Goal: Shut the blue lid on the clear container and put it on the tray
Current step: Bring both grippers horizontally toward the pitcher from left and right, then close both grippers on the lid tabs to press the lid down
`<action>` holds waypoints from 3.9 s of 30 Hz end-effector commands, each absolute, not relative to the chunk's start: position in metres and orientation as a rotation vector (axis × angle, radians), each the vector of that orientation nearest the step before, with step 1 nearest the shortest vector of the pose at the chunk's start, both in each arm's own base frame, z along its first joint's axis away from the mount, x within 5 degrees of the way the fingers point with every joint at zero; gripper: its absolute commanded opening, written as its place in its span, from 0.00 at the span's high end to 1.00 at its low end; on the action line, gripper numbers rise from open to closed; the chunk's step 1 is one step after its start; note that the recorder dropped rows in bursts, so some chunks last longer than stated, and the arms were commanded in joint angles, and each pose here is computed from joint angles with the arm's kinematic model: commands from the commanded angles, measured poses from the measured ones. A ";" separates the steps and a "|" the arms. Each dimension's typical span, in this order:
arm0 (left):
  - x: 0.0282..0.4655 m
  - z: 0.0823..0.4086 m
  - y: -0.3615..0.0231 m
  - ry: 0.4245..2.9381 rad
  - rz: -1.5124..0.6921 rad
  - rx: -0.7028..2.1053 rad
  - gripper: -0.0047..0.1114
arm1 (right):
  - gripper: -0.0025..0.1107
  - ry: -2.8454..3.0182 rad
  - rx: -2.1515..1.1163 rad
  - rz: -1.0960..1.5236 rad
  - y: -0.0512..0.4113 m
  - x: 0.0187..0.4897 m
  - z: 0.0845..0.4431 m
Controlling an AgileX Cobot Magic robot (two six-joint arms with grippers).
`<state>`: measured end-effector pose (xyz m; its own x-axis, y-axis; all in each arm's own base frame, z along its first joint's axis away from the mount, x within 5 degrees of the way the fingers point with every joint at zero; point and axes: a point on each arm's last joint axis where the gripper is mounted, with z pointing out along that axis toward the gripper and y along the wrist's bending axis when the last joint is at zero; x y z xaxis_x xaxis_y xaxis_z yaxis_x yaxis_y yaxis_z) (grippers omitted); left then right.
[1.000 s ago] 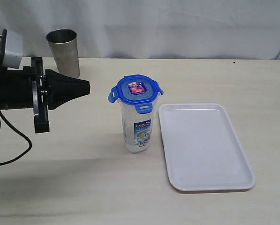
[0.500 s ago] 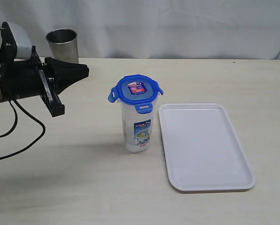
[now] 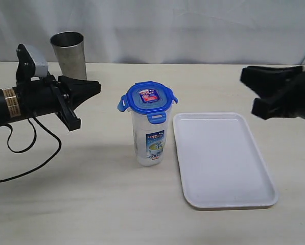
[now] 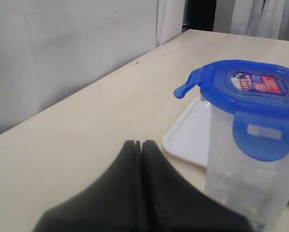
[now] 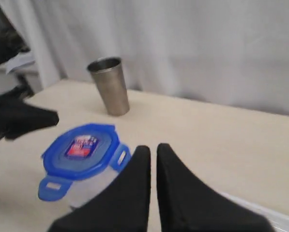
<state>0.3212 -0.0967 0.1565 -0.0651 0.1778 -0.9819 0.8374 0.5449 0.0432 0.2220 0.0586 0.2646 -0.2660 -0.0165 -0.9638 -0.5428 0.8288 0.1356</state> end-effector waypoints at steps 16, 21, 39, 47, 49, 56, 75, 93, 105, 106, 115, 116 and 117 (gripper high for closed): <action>0.344 0.143 -0.114 1.540 -0.809 0.912 0.96 | 0.94 1.700 -1.246 0.920 0.095 0.311 0.196; 0.341 0.143 -0.123 1.526 -0.831 0.933 0.96 | 0.94 1.719 -1.223 0.915 0.095 0.318 0.188; 0.336 0.148 -0.133 1.471 -0.892 0.946 0.96 | 0.94 1.739 -1.132 0.871 0.094 0.329 0.182; 0.334 0.146 -0.135 1.484 -0.914 0.961 0.96 | 0.94 1.739 -1.132 0.871 0.094 0.329 0.182; 0.332 0.145 -0.135 1.491 -0.930 0.978 0.96 | 0.94 1.739 -1.132 0.871 0.094 0.329 0.182; 0.328 0.144 -0.136 1.505 -0.968 1.014 0.96 | 0.94 1.727 -1.114 0.860 0.094 0.331 0.183; 0.325 0.145 -0.136 1.522 -1.024 1.021 0.96 | 0.94 1.743 -1.087 0.842 0.093 0.333 0.183; 0.326 0.145 -0.136 1.525 -1.022 1.002 0.96 | 0.94 1.701 -1.124 0.910 0.096 0.328 0.185; 0.326 0.150 -0.136 1.530 -1.032 0.976 0.96 | 0.94 1.815 -1.045 0.776 0.089 0.338 0.178; 0.326 0.150 -0.135 1.530 -1.031 0.973 0.96 | 0.94 1.815 -1.045 0.776 0.089 0.338 0.178; 0.331 0.153 -0.134 1.534 -1.023 0.905 0.96 | 0.94 1.821 -1.041 0.780 0.089 0.338 0.178; 0.331 0.153 -0.134 1.534 -1.022 0.902 0.96 | 0.94 1.825 -1.042 0.782 0.089 0.338 0.178; 0.331 0.153 -0.132 1.536 -1.018 0.898 0.96 | 0.94 1.826 -1.045 0.783 0.089 0.337 0.178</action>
